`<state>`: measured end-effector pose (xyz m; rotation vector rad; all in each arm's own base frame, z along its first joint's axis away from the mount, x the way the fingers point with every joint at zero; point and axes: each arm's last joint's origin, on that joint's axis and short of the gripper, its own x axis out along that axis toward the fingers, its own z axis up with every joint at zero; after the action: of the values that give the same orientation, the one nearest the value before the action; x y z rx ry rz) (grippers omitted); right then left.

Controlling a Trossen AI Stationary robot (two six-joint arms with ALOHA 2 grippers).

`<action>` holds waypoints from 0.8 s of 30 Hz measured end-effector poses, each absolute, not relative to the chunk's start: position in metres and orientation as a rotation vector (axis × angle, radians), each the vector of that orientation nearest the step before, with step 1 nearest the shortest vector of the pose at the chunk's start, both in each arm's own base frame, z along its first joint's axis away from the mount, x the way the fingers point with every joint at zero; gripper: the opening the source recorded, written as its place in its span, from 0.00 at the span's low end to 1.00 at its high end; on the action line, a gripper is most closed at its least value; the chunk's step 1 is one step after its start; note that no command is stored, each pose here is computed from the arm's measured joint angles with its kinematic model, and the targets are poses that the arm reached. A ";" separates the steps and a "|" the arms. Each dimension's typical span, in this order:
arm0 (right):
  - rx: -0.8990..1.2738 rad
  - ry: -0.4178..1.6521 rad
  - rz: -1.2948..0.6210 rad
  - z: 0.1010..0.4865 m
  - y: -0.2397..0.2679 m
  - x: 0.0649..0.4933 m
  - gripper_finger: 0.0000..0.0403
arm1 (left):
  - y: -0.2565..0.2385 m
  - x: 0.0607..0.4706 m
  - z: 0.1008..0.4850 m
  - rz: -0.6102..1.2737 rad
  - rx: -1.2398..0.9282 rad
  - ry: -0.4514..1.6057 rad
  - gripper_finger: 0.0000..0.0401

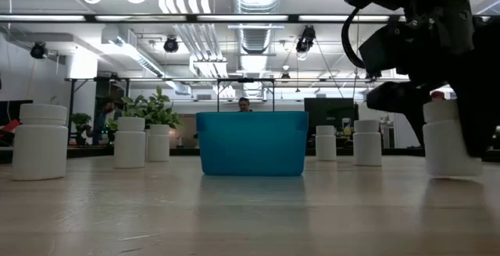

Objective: Pick and place pill bottles into a basket
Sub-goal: Put the white pill bottle into the blue container

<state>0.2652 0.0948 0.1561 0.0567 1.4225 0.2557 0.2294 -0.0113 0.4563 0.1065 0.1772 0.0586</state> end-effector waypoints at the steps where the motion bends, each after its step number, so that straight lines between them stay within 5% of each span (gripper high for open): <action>1: 0.059 1.418 0.255 0.157 0.095 0.265 0.45 | -0.011 0.229 0.456 0.058 0.107 0.177 0.00; 24: 0.079 1.381 0.166 0.227 0.068 0.293 0.41 | -0.011 0.230 0.456 0.058 0.107 0.179 0.00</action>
<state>0.2927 0.0683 0.2267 0.0787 1.3811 0.1659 0.2301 -0.0113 0.4559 0.1074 0.1793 0.0582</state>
